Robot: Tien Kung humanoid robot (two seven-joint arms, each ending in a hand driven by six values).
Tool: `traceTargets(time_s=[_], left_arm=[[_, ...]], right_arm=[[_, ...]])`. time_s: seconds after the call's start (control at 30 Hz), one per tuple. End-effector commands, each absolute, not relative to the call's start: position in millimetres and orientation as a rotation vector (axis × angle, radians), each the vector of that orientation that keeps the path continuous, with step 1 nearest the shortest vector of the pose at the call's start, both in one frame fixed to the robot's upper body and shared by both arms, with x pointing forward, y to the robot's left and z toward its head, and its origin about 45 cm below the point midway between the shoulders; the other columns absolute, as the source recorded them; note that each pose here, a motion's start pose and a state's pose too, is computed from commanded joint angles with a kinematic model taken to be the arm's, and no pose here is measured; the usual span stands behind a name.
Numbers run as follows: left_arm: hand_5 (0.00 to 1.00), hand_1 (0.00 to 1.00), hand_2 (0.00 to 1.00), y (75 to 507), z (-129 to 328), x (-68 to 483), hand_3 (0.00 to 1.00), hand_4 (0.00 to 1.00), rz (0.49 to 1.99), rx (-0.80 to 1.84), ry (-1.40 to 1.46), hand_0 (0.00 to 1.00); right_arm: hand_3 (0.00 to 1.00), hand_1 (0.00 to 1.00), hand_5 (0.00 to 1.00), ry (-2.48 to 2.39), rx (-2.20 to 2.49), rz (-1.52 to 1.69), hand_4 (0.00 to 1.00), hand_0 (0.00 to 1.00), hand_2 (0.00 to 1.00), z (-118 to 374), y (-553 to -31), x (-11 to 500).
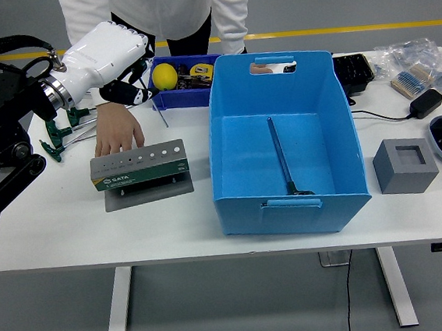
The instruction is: Lift tool from toolbox,place it in box,lift tool from toolbox,place it in box
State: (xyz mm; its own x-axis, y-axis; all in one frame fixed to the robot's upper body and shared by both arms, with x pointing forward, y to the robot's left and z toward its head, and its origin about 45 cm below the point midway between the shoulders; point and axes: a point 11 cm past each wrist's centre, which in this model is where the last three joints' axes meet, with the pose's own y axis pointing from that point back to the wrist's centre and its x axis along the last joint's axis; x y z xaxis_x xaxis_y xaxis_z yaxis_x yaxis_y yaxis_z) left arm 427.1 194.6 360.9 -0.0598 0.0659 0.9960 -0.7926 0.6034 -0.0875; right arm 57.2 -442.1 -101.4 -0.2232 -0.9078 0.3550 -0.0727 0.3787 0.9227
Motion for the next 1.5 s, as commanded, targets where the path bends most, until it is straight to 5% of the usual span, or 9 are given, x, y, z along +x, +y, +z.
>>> traceTargets(time_s=[0.2, 0.43, 0.47, 0.63, 0.67, 1.43, 1.47, 1.5], left_arm=[[0.205, 0.002, 0.030, 151, 368, 408, 0.048, 0.789, 0.800, 0.474, -1.397, 0.149], [0.204, 0.015, 0.057, 118, 322, 406, 0.091, 0.795, 0.735, 0.519, -1.255, 0.170], [0.437, 0.356, 0.438, 113, 309, 407, 0.532, 0.912, 0.694, 0.563, -1.239, 0.369], [0.437, 0.356, 0.438, 101, 264, 402, 0.532, 0.912, 0.558, 0.678, -1.151, 0.369], [0.520, 0.562, 0.640, 98, 258, 400, 0.655, 0.953, 0.532, 0.695, -1.129, 0.463], [0.540, 0.709, 0.851, 93, 254, 397, 0.824, 0.937, 0.528, 0.644, -1.020, 0.570], [0.542, 0.838, 0.976, 94, 254, 398, 0.933, 0.940, 0.533, 0.639, -1.015, 0.727], [0.542, 0.838, 0.976, 94, 255, 398, 0.933, 0.940, 0.540, 0.633, -1.011, 0.727]], right_arm=[[0.605, 0.733, 0.743, -1.603, 0.898, -1.005, 0.848, 0.737, 0.773, -101, -443, 59], [0.606, 0.733, 0.743, -1.609, 0.900, -1.004, 0.848, 0.738, 0.773, -100, -443, 62], [0.606, 0.733, 0.743, -1.609, 0.901, -1.002, 0.848, 0.738, 0.774, -100, -443, 63], [0.606, 0.733, 0.743, -1.611, 0.904, -0.997, 0.848, 0.738, 0.774, -99, -444, 65], [0.605, 0.733, 0.742, -1.611, 0.905, -0.996, 0.848, 0.738, 0.774, -99, -444, 65], [0.602, 0.732, 0.740, -1.610, 0.899, -0.996, 0.848, 0.738, 0.773, -99, -445, 63], [0.601, 0.732, 0.739, -1.609, 0.899, -0.997, 0.847, 0.736, 0.772, -100, -445, 63], [0.601, 0.732, 0.739, -1.609, 0.898, -0.997, 0.847, 0.736, 0.772, -100, -444, 63]])
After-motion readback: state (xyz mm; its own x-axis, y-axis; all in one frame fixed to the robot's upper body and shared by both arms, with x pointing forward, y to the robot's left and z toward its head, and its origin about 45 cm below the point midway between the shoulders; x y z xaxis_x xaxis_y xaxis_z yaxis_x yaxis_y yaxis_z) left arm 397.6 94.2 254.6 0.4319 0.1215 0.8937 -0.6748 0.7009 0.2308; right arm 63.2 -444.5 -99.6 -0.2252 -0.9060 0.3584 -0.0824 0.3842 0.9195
